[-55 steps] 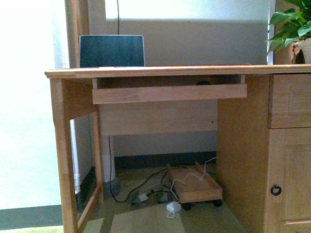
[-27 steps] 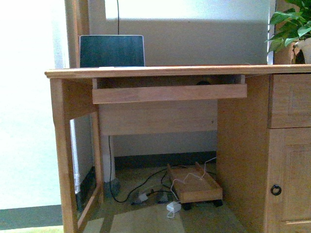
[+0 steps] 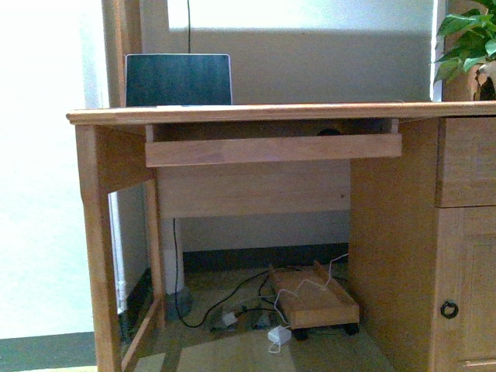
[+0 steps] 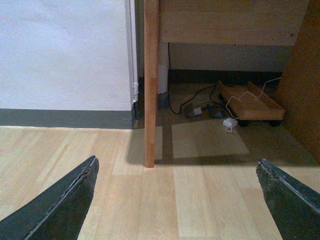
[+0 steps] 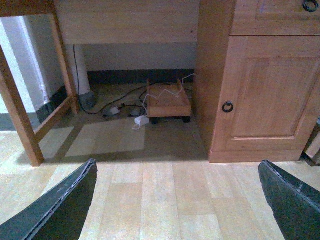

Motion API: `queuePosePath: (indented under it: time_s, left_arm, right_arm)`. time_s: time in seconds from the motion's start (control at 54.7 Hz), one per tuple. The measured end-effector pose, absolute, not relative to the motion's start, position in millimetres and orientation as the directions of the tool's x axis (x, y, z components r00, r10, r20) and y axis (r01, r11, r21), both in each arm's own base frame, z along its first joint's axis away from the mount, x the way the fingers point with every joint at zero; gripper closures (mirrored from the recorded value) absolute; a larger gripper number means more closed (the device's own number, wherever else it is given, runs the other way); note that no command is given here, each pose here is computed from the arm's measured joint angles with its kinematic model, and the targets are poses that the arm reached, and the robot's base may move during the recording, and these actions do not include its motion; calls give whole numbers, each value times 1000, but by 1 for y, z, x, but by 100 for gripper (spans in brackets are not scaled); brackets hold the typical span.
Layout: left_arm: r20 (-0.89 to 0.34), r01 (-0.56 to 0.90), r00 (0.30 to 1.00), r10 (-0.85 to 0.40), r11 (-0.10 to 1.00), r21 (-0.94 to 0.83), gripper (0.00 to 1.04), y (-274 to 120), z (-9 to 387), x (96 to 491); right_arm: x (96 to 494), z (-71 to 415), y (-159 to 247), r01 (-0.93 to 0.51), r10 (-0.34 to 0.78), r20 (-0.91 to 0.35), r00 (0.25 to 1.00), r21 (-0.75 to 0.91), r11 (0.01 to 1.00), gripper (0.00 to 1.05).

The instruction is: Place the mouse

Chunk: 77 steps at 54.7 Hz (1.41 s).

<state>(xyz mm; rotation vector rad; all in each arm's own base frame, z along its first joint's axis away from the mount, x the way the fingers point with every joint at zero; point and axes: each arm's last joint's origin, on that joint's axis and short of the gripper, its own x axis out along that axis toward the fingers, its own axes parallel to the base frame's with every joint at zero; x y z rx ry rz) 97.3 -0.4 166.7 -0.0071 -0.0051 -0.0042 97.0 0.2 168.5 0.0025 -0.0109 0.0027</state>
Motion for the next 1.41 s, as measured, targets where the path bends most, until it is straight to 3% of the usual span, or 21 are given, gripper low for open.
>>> queuePosePath:
  time_s: [1.407]
  left_arm:
    - [6,4,1000,-4,1000,-7,8,0,167,97]
  right_arm:
    - [97,168,0,-2,2,10,1000,2,1000,7]
